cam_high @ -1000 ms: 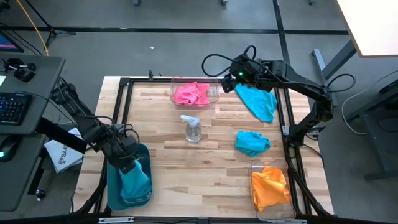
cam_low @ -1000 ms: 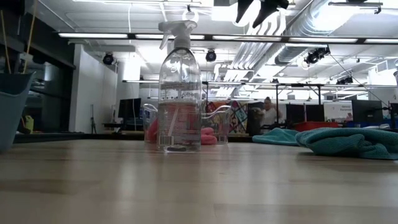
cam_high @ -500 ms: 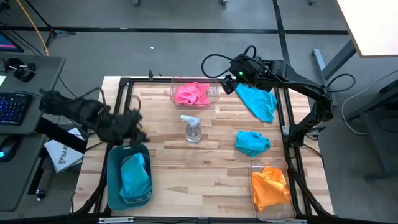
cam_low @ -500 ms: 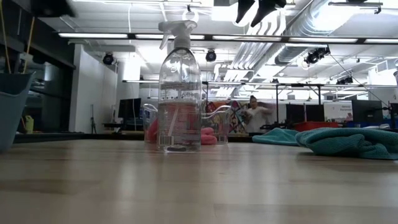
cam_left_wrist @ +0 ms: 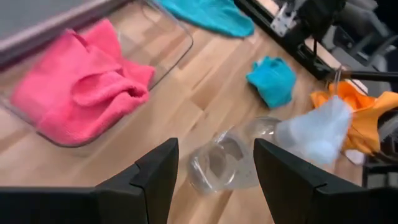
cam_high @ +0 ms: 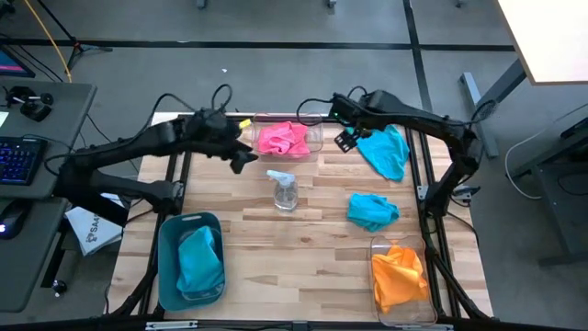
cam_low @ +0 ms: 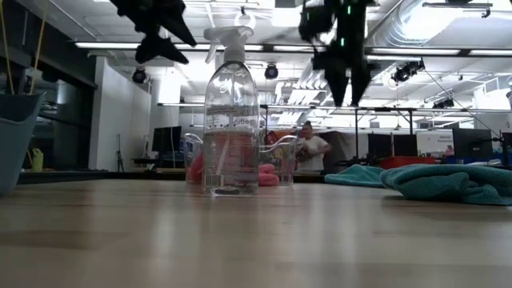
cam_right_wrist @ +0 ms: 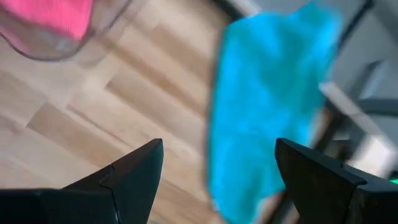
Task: Sort microfiber towel by color & place in baskets
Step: Put the top blue towel into the blue bin
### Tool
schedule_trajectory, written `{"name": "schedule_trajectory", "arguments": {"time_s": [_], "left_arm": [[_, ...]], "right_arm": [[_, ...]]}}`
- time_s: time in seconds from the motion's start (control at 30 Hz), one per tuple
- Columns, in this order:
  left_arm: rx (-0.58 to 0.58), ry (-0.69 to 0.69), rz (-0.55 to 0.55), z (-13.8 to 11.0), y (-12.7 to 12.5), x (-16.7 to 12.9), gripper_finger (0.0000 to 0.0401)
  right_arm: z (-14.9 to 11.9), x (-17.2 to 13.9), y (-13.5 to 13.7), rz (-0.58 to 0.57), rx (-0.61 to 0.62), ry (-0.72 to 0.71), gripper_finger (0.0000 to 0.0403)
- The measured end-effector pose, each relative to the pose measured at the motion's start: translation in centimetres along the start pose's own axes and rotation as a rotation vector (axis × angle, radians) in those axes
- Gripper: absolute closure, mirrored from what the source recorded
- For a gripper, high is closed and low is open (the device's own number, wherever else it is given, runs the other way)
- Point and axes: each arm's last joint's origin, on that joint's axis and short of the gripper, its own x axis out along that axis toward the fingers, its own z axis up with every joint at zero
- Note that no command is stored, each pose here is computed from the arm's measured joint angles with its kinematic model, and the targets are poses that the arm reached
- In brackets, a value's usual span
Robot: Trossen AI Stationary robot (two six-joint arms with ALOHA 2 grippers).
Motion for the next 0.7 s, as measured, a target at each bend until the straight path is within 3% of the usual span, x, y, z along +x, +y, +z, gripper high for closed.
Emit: {"name": "schedule_trajectory", "arguments": {"time_s": [0.17, 0.3, 0.7], "left_arm": [[-0.031, 0.064, -0.047, 0.3, 1.0, 1.0, 0.0203], [-0.02, 0.039, -0.051, 0.3, 0.9, 0.3, 0.0203], [-0.061, -0.116, -0.026, 1.3, 0.7, -0.9, 0.0203]], "right_arm": [[-0.6, 6.9, -2.0, 0.044, 0.14, 0.101, 0.0096], [-1.7, 10.6, -3.3, 0.066, 0.247, 0.161, 0.0096], [-4.9, 15.4, -3.3, 0.064, 0.357, 0.196, 0.0096]]}}
